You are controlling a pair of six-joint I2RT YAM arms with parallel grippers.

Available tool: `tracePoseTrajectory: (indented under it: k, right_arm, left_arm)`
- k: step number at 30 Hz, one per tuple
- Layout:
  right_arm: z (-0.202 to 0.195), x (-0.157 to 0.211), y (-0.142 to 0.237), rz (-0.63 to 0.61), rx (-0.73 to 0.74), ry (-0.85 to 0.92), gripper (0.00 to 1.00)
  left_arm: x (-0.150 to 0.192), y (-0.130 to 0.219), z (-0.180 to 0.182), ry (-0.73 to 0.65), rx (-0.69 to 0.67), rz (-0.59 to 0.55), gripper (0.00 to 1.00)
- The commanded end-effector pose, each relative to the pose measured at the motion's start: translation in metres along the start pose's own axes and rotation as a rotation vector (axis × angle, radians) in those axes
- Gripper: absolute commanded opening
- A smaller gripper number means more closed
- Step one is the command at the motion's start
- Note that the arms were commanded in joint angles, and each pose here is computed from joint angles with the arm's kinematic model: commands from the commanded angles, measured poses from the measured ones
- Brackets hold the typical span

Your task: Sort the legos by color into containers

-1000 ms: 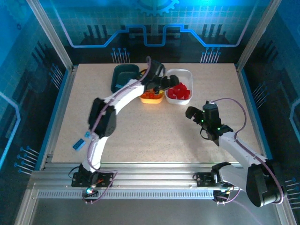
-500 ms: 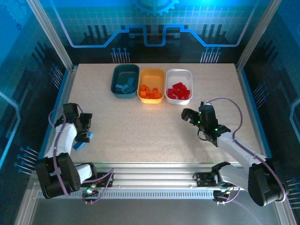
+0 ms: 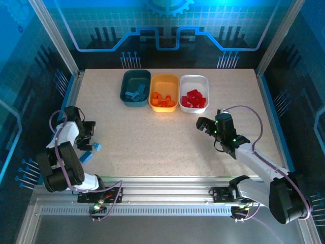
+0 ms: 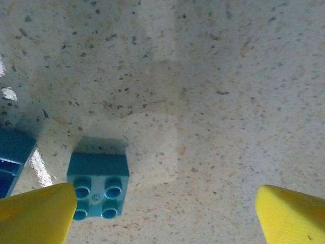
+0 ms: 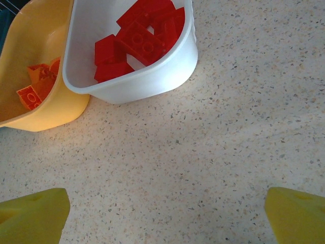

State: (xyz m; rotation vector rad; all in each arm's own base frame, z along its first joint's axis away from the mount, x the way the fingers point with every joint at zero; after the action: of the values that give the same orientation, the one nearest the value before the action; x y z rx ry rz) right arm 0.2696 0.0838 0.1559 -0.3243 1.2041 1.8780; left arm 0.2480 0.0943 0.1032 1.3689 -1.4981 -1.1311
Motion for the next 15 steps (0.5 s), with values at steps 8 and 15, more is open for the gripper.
tracePoseTrajectory:
  k: [8, 15]
  right_arm:
    - [0.01, -0.008, 0.003, -0.026, -0.018, 0.018, 1.0]
    - [0.011, -0.007, 0.001, -0.013, -0.023, 0.016, 1.0]
  left_arm:
    - [0.004, -0.019, 0.014, -0.014, -0.049, 0.047, 0.82]
    - [0.027, -0.02, 0.009, -0.061, 0.03, 0.126, 0.81]
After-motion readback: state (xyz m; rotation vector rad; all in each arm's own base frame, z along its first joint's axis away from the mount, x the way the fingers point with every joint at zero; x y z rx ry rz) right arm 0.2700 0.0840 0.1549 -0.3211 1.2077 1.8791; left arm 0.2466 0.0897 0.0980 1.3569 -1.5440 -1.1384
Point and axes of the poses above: each hand's point on the last joint's axis, 136 mm out from that joint toward the fingers, its own y axis back along the fingers, its own z axis along the line the jaws close on, x = y × z, the point moved 6 cm from there along y, back along the fingers, and after that the axes turned 7 degrees about -y, right-handed, at the moved point
